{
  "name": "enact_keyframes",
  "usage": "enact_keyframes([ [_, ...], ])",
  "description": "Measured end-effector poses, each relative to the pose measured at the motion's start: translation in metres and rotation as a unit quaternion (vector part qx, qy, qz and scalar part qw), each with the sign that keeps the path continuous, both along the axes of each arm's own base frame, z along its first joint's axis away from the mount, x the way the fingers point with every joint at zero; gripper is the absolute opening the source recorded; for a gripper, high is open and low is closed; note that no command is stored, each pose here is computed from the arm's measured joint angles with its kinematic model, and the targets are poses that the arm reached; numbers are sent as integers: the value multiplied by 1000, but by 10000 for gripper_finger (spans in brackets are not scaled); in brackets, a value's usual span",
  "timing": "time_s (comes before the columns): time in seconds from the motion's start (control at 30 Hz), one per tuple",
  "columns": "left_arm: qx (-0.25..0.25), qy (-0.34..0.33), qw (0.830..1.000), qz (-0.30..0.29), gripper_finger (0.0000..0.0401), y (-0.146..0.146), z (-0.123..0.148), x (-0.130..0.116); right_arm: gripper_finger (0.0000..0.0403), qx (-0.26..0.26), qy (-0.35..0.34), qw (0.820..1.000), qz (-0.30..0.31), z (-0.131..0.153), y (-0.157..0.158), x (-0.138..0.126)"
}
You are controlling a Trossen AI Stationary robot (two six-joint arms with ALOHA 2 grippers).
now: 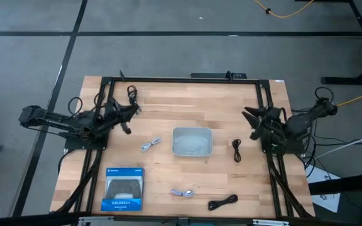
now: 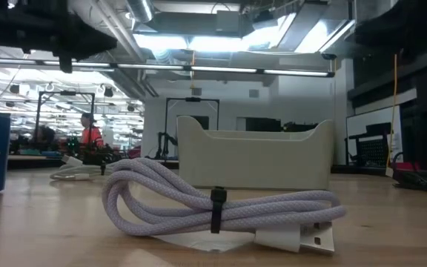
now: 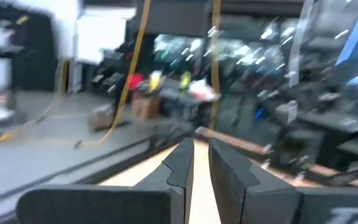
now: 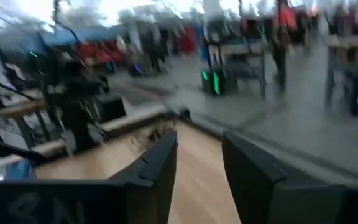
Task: Pick and place USB-C Cables
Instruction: Put the top charger cable into the gray bin
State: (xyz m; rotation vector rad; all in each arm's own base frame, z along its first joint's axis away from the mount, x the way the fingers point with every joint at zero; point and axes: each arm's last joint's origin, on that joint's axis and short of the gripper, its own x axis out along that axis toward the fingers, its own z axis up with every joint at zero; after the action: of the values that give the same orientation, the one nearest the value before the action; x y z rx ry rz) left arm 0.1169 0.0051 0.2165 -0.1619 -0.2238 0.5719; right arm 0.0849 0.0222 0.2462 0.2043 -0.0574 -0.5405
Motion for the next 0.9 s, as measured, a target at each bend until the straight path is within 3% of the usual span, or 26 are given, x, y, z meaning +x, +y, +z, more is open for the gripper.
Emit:
enact_keyframes([
  [0.17, -16, 73, 995, 62, 43, 7, 9, 21, 132, 101, 68, 993, 6, -2, 5, 9],
  [0.3, -15, 106, 989, 97, 43, 15, 10, 36, 132, 235, 143, 961, -10, -22, 9, 21],
  [0.4, -15, 131, 985, 112, 43, 20, 6, 43, 132, 358, 220, 906, -43, -43, 12, 30],
  [0.53, -15, 147, 981, 125, 43, 24, 1, 46, 132, 495, 329, 798, -101, -67, 17, 38],
  [0.63, -16, 147, 980, 131, 43, 26, 1, 46, 132, 529, 366, 759, -101, -77, 24, 50],
  [0.77, -16, 147, 980, 134, 43, 27, 1, 46, 132, 542, 364, 752, -91, -85, 30, 63],
  [0.9, -16, 147, 980, 133, 43, 27, 1, 46, 132, 549, 375, 735, -135, -95, 31, 66],
])
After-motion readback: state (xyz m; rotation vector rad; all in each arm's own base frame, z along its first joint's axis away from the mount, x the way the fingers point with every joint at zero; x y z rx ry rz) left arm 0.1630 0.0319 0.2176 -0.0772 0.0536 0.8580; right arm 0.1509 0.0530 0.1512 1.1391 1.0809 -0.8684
